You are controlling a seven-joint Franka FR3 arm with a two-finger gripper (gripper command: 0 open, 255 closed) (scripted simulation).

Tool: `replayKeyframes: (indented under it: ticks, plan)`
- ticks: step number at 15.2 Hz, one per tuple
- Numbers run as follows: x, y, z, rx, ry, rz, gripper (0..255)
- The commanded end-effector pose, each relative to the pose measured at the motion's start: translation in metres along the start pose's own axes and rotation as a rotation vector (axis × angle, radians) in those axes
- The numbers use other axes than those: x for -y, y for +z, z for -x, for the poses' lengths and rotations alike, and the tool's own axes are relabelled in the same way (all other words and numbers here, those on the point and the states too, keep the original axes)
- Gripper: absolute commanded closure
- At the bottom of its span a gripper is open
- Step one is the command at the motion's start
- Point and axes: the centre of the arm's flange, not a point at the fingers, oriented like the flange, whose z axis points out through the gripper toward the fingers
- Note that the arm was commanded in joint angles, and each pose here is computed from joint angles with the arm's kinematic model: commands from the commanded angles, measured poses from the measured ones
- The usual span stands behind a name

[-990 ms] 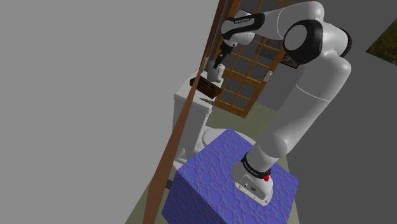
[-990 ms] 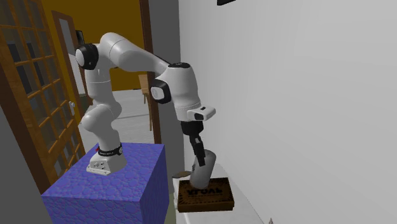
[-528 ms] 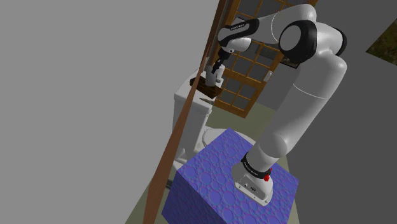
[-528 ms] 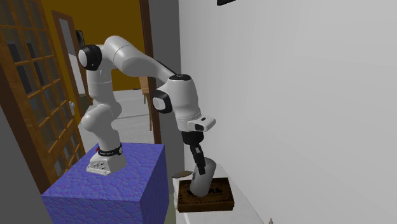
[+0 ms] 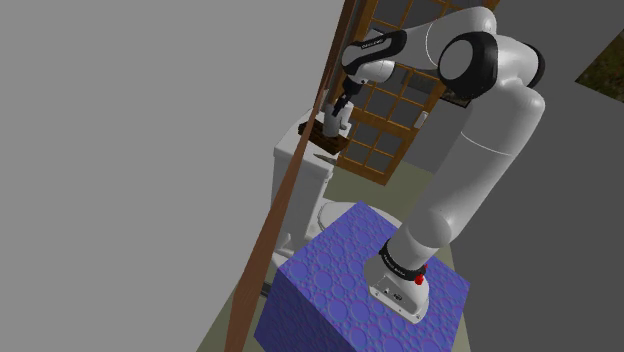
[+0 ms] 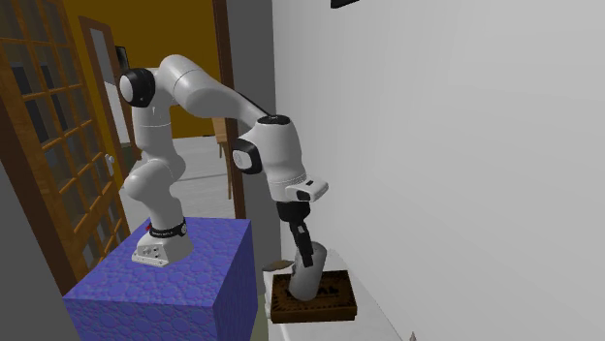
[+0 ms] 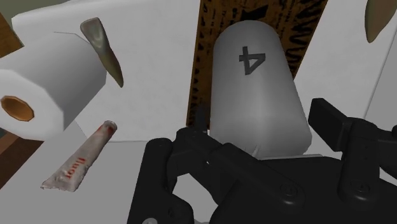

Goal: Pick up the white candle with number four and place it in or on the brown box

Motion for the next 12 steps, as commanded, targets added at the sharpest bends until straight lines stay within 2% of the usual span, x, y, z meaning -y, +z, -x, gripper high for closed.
replayKeyframes:
  ticks: [1, 5, 9, 12]
  plan:
    - [0.000, 0.001, 0.000, 0.001, 0.000, -0.001, 0]
    - [0.000, 0.001, 0.000, 0.001, 0.000, -0.001, 0]
    - [0.000, -0.049, 0.000, 0.001, 0.000, -0.001, 0]
    - [0.000, -0.049, 0.000, 0.001, 0.000, -0.001, 0]
